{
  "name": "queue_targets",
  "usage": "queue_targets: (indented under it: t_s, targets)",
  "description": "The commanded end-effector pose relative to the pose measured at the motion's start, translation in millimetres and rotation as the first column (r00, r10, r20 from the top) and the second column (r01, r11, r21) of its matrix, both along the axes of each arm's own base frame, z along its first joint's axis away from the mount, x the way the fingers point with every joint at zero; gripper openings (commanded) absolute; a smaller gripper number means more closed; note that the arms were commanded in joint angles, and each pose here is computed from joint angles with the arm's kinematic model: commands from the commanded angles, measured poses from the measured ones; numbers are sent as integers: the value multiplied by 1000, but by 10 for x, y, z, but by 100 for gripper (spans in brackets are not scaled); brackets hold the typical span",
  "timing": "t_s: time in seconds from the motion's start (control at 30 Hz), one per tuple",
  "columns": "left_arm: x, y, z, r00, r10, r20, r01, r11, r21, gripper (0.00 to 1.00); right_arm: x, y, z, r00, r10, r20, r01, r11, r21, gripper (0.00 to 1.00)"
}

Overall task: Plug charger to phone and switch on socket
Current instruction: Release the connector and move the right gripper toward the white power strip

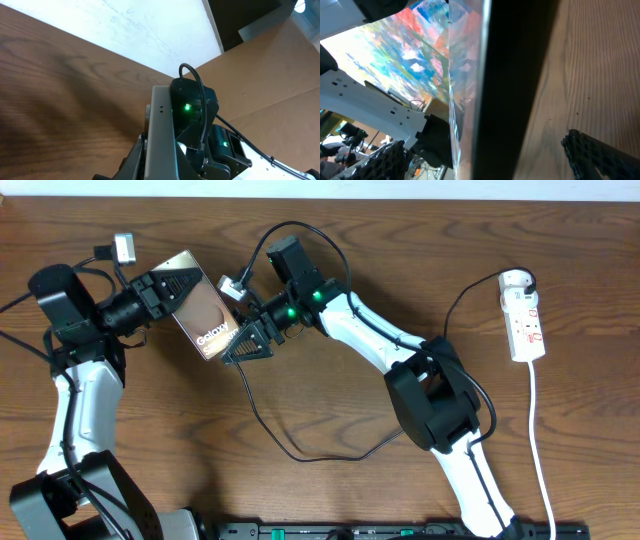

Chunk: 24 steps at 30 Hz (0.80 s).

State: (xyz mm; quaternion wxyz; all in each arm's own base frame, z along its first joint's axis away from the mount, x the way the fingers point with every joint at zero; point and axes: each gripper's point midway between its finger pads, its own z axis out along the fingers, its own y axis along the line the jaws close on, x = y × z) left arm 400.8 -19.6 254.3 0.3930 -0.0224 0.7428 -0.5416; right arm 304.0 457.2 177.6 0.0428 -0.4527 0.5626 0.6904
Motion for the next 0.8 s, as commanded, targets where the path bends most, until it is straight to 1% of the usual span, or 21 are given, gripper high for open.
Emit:
queue_targets:
  t_s: [0.0, 0.1, 0.27, 0.33, 0.37, 0.43, 0.5, 0.53, 0.57, 0.63, 0.67, 0.7, 0.73, 0.77]
  targets:
    - [-48, -7, 64, 1000, -19, 16, 19, 1000, -5, 8, -5, -16, 115, 1000, 17, 7, -17, 1000, 26, 99]
    - [-92, 11, 78, 999, -39, 16, 39, 999, -18, 7, 138, -122, 121, 1000, -13, -22, 13, 1000, 9, 99]
    - [-213, 33, 91, 996, -90, -3, 90, 994, -62, 7, 583, -485, 129, 986, -120, -117, 114, 992, -54, 99]
    - [-235, 20, 88, 995, -103, -11, 102, 992, -72, 7, 713, -600, 139, 979, -156, -133, 148, 987, -68, 99]
    - [-241, 17, 75, 994, -104, -24, 101, 992, -80, 7, 857, -705, 141, 967, -209, -144, 196, 976, -95, 99]
    - [-242, 16, 76, 994, -104, -23, 102, 992, -80, 7, 1015, -813, 163, 950, -279, -140, 262, 957, -128, 99]
    - [-242, 16, 76, 994, -104, -23, 102, 992, -80, 7, 1161, -913, 165, 921, -370, -121, 346, 920, -185, 99]
    - [-244, 15, 73, 994, -105, -27, 102, 991, -82, 7, 1307, -1067, 144, 872, -487, -49, 458, 848, -268, 99]
    - [-245, 15, 72, 994, -105, -28, 102, 991, -83, 7, 1345, -1140, 141, 850, -527, -12, 498, 812, -305, 99]
    - [-254, 9, 74, 993, -111, -28, 108, 990, -86, 7, 1409, -1453, 129, 764, -630, 140, 619, 653, -436, 99]
    - [-254, 9, 74, 993, -111, -28, 108, 990, -86, 7, 1406, -1572, 108, 734, -652, 192, 649, 588, -483, 99]
    - [-254, 8, 71, 993, -111, -29, 108, 990, -86, 7, 1371, -1766, 213, 684, -675, 275, 696, 493, -522, 99]
    - [-255, 7, 67, 993, -110, -30, 107, 990, -86, 7, 1326, -1884, 276, 658, -676, 332, 720, 436, -540, 99]
    - [-255, 5, 56, 993, -109, -33, 106, 991, -87, 8, 1254, -2062, 389, 616, -676, 406, 753, 353, -555, 99]
